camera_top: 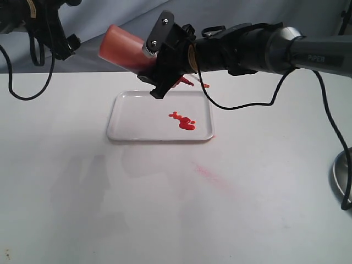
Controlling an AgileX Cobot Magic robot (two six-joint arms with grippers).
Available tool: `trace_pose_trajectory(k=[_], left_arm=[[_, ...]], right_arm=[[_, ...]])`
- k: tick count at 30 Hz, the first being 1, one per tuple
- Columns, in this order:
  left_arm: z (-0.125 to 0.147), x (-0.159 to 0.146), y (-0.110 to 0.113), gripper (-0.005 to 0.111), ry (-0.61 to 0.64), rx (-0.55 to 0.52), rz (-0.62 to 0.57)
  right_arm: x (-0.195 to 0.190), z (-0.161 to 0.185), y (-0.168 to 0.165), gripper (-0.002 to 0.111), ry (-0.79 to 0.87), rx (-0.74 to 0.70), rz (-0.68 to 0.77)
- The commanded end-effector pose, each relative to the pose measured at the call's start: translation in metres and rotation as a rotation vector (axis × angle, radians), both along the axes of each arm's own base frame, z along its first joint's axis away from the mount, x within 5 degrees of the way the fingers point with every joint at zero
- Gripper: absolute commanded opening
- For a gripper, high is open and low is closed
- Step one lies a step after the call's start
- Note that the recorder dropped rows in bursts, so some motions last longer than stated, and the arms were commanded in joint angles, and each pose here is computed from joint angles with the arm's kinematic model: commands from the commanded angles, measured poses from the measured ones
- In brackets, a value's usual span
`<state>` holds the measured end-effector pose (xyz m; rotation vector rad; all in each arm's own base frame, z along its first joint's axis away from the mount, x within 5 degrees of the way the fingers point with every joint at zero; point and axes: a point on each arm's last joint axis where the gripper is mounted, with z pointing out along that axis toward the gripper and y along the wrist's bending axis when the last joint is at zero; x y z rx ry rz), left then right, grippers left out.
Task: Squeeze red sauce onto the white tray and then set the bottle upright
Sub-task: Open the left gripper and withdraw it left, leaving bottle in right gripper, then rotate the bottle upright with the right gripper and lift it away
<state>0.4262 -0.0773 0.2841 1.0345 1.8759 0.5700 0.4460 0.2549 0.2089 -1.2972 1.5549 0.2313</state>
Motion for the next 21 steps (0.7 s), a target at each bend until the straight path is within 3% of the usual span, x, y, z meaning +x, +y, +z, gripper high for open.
trace_pose_trajectory(k=[1,9,21], left_arm=[[0.006,-0.001,0.002,0.105,-0.015,-0.040,0.014],[0.007,0.000,0.000,0.105,-0.031,-0.047,0.002],[0.008,0.000,0.000,0.105,-0.034,-0.046,-0.001]], right_arm=[[0.000,0.009,-0.001,0.000,-0.086,-0.046,-0.007],[0.007,0.011,-0.007,0.000,-0.189,-0.144,-0.051],[-0.017,0.014,-0.016,0.000,-0.351,-0.367,0.066]])
